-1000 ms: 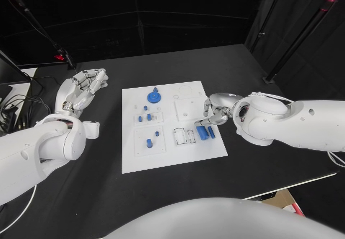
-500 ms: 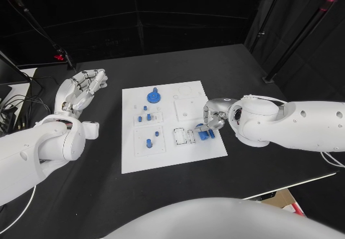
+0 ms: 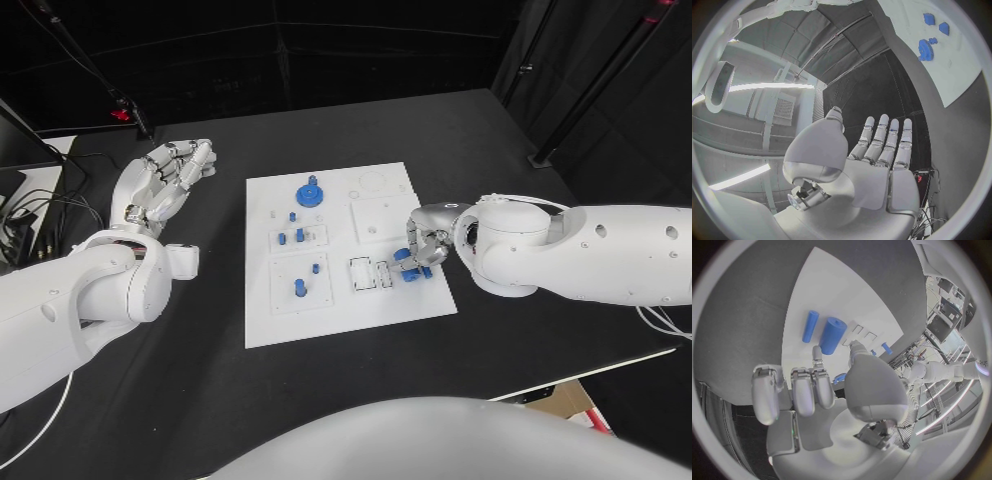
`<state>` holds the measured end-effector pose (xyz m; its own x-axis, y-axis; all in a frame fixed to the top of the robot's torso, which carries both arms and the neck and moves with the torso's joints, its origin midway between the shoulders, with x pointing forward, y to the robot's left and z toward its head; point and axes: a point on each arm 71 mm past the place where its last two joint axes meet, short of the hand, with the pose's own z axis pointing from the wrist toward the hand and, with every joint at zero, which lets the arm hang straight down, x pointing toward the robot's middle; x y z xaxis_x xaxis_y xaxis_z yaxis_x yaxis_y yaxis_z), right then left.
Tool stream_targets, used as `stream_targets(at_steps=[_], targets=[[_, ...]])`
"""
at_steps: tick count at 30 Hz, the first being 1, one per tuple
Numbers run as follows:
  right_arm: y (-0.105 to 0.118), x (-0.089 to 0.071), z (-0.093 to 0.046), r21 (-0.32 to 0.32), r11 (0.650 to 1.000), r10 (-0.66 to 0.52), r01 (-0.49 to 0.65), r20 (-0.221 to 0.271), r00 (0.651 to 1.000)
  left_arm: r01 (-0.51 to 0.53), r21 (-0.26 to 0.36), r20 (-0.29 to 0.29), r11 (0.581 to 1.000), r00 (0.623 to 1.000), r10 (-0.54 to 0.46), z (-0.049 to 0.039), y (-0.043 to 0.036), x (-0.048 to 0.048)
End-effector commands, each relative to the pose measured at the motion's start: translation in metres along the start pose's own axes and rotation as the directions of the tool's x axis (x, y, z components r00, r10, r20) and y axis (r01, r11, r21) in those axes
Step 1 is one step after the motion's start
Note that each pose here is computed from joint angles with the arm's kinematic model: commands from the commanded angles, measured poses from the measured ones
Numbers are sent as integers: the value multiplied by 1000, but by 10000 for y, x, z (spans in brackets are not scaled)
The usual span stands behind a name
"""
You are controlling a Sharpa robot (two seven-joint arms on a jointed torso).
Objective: Assemble the parts on the task board
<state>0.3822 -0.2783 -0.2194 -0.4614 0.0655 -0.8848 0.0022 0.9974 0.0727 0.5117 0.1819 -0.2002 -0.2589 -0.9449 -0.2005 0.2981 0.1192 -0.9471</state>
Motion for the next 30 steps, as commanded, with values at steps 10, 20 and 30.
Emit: stream_targets(at_steps=[10,20,30], targets=[[66,40,34,-8,1000,-24,23,-40,999,9,79,-6,997,1000,-9,3,-65,6],[119,136,87,-14,1000,-12,11,-81,997,12,79,-10,997,1000,-11,6,-66,16],[141,189,138,-9,1000,-18,17,-102,995,11,79,-9,997,1000,-11,4,-65,10]])
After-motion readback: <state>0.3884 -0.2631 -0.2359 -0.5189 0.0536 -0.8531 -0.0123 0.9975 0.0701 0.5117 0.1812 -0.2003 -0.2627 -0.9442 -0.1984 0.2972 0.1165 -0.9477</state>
